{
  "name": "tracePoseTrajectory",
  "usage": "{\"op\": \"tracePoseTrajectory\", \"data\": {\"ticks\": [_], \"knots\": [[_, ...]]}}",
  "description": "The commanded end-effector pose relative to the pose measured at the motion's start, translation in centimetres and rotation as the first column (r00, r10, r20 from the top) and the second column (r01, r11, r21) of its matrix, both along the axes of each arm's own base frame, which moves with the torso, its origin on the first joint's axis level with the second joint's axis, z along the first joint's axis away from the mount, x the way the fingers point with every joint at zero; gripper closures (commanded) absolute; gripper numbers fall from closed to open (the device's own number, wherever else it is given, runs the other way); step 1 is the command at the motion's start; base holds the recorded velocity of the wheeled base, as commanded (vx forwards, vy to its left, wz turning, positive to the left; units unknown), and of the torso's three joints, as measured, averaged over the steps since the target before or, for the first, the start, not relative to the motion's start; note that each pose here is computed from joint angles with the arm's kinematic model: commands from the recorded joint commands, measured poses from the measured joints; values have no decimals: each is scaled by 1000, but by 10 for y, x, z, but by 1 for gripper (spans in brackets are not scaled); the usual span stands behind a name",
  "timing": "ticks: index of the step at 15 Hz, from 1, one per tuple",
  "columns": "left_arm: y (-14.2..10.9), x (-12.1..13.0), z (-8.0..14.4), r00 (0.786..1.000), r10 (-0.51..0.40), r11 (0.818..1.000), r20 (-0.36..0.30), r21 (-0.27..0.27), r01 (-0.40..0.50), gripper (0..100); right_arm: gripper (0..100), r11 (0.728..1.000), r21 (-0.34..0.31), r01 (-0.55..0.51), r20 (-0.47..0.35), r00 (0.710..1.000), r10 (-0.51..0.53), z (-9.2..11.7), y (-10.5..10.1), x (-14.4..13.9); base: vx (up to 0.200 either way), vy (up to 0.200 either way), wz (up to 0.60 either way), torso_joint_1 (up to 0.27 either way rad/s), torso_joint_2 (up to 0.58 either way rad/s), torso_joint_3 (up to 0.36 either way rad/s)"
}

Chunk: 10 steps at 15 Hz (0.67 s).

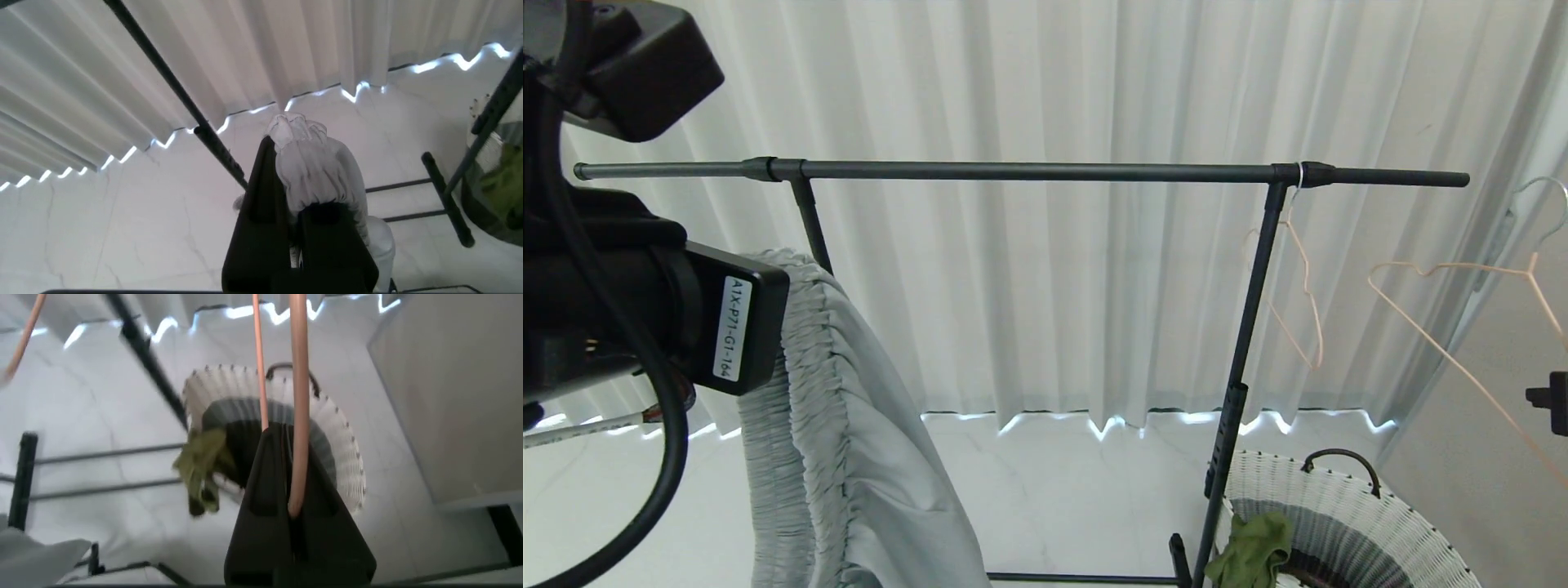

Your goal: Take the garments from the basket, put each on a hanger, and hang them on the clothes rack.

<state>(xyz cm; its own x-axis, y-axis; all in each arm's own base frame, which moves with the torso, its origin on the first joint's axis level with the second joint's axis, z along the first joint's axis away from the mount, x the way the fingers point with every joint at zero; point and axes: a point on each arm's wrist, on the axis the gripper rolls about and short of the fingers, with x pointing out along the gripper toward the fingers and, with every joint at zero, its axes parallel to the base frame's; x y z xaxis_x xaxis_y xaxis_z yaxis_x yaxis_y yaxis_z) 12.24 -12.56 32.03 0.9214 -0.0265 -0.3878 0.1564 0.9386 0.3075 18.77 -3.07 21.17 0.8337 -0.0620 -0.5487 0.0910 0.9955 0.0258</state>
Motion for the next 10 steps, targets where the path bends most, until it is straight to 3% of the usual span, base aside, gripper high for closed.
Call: {"op": "tracePoseTrajectory", "data": {"ticks": [1, 3, 5, 7, 10], "knots": [[0, 0, 0, 1000, 2, 1000, 1, 0, -2, 100, 100, 999, -9, -32, 48, 998, 32, 5, 9, -20, -200, 0, 0, -2, 2, -2], [1, 0, -1, 1000, 2, 1000, -1, 3, -2, 100, 100, 999, -13, -48, 73, 996, 49, 9, 13, -27, -200, 0, 0, 2, 5, 0], [0, 0, -2, 1000, 3, 1000, -4, 8, -3, 100, 100, 995, -14, -96, 116, 989, 97, 16, 20, -35, 0, 0, 0, 0, 0, 0], [1, -1, -6, 1000, 12, 1000, -7, 21, -12, 100, 100, 975, 1, -221, 184, 959, 217, 27, 32, -48, 0, 0, 0, 0, 0, 0], [2, -1, -8, 1000, 28, 999, -5, 37, -28, 100, 100, 918, 0, -396, 224, 895, 386, 32, 53, -63, 0, 0, 0, 0, 0, 0]]}}
